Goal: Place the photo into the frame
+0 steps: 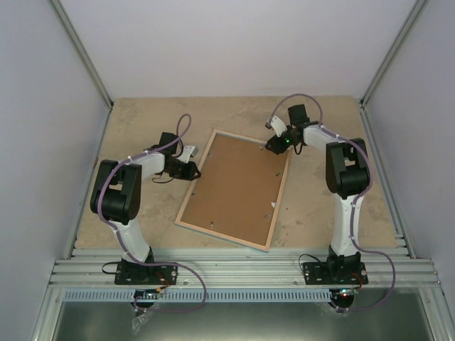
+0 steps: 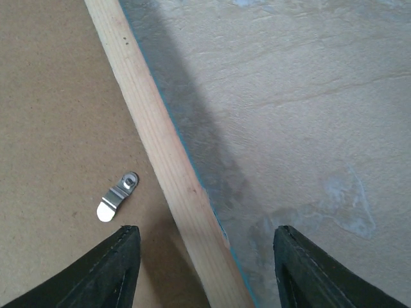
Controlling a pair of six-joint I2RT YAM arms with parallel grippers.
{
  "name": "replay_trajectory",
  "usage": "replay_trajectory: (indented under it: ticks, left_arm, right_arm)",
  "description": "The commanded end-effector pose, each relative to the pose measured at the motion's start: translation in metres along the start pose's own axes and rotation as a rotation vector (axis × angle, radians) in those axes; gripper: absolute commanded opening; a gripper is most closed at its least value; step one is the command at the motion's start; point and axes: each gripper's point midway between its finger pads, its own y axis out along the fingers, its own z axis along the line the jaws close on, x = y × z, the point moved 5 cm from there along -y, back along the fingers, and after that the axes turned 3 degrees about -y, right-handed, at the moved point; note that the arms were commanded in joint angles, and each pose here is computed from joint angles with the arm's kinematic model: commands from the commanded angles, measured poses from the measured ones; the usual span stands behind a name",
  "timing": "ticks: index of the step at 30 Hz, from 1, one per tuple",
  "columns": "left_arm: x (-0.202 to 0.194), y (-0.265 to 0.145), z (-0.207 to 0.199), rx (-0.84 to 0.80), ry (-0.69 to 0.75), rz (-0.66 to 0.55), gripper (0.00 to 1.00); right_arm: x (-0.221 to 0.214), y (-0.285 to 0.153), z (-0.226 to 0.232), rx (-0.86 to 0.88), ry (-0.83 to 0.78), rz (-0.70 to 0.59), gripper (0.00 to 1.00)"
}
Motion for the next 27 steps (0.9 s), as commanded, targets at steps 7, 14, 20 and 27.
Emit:
replay_trajectory:
  ticks: [7, 14, 20, 27]
  left_arm:
    - [-0.041, 0.024, 0.012, -0.002, -0.050, 0.152, 0.00]
    - [-0.040, 0.023, 0.012, 0.000, -0.049, 0.153, 0.00]
    - [-0.041, 0.024, 0.013, 0.000, -0.051, 0.156, 0.00]
    - [-0.040, 0.025, 0.013, 0.000, -0.052, 0.157, 0.00]
  right_arm:
    - [0.014, -0.002, 0.022, 0.151, 0.069, -0.057, 0.68]
    - [0.006, 0.019, 0.021, 0.100, 0.053, 0.000, 0.67]
    - [-0.016, 0.034, 0.012, 0.029, 0.021, 0.096, 0.63]
    - [-0.026, 0.033, 0.008, -0.005, -0.017, 0.130, 0.36]
